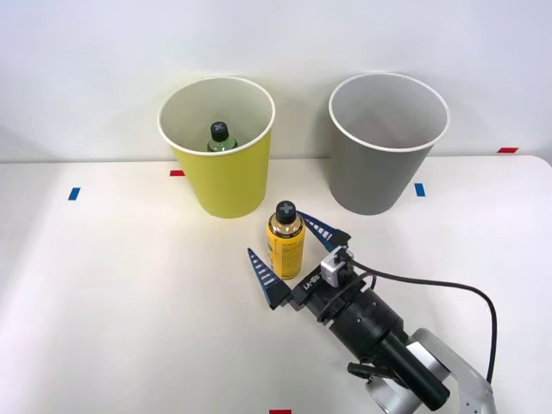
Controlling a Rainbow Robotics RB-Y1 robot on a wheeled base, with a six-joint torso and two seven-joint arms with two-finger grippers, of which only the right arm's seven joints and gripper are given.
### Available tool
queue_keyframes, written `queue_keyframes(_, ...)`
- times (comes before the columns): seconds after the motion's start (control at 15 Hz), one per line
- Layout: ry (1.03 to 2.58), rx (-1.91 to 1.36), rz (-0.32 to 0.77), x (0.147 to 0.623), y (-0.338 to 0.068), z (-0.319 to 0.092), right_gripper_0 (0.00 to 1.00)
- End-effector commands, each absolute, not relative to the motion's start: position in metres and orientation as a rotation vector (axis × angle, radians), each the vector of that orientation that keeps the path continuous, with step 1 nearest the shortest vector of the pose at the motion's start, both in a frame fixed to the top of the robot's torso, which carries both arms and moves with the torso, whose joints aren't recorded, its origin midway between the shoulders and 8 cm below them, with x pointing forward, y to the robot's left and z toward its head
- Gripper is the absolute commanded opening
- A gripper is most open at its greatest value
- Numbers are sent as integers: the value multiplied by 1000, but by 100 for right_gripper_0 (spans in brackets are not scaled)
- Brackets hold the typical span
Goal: Put cans in the gray bin, plastic bottles in the light green bin
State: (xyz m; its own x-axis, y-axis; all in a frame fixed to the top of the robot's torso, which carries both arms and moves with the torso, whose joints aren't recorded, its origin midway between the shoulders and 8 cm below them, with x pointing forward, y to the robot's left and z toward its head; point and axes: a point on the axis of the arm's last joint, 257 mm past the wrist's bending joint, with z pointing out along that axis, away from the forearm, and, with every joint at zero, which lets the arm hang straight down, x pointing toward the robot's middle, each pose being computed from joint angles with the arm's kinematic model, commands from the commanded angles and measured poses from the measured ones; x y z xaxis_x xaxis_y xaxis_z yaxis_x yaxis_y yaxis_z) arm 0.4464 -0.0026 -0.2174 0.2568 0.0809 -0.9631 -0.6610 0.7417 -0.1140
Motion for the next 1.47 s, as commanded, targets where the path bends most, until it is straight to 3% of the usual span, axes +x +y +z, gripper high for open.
queue_keyframes(0.07, 1252, -574, 517, 454, 0, -223, 100)
queue_keyframes(0.47, 1269, -568, 509, 464, 6, -220, 100)
queue_keyframes(0.53, 1269, -568, 509, 464, 6, -220, 84)
queue_keyframes(0.6, 1269, -569, 508, 464, 6, -220, 46)
queue_keyframes(0.67, 1267, -569, 508, 464, 6, -219, 32)
queue_keyframes(0.73, 1269, -568, 509, 464, 6, -220, 25)
queue_keyframes(1.47, 1201, -531, 599, 444, -17, -193, 9)
